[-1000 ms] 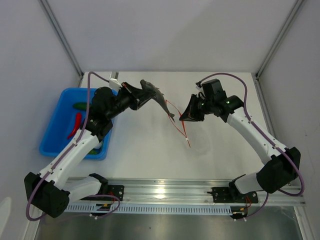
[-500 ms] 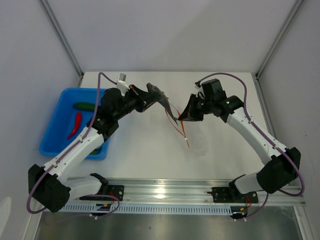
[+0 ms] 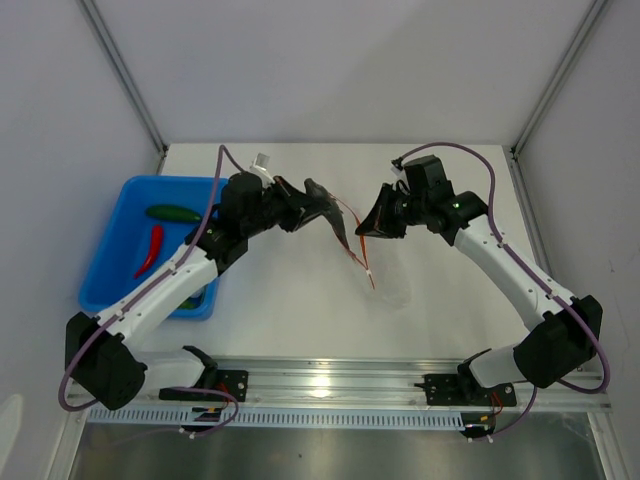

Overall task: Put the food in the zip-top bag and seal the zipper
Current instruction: Place the fake fish in the zipper food storage bag, then pick up the fake vegetable from the bin, then place the fake vegetable in the zipper food storage bag.

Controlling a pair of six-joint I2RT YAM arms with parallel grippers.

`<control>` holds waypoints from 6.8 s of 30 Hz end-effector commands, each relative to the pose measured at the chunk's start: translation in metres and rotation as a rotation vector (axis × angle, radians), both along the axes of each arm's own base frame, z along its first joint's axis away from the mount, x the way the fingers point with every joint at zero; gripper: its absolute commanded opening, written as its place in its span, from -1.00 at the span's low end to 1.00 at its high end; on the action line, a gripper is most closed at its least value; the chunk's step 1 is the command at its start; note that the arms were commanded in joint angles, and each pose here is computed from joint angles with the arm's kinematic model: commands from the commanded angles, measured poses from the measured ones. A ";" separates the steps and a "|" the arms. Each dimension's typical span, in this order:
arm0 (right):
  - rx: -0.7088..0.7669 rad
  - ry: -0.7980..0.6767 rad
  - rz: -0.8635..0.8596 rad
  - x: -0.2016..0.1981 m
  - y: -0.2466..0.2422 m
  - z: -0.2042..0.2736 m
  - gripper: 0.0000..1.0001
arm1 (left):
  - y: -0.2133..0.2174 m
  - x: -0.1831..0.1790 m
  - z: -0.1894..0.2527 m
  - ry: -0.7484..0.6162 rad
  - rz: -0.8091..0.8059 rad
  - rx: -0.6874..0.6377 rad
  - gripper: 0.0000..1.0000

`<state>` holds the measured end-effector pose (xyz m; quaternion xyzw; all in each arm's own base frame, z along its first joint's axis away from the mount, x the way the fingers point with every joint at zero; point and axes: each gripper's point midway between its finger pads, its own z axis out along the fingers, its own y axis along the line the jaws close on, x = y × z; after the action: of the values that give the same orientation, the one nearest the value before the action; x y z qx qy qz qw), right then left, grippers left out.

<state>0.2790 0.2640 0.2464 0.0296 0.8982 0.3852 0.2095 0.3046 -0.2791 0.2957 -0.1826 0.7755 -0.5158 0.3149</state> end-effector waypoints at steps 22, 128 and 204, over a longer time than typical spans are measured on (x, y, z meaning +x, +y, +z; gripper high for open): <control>0.022 -0.183 -0.058 0.020 0.001 0.024 -1.00 | -0.053 -0.038 -0.014 0.287 -0.271 -0.049 -0.99; -0.153 -0.152 0.036 -0.003 -0.026 -0.013 -1.00 | 0.364 -0.049 -0.207 0.939 0.762 0.768 0.13; -0.007 -0.338 0.118 -0.009 -0.003 0.037 -1.00 | -0.032 -0.064 -0.076 0.860 -0.336 0.118 -0.99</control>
<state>0.2751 0.2498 0.2530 -0.0511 0.8853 0.3520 0.2995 0.2417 -0.3089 0.2092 -0.2214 0.8801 -0.4089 -0.0962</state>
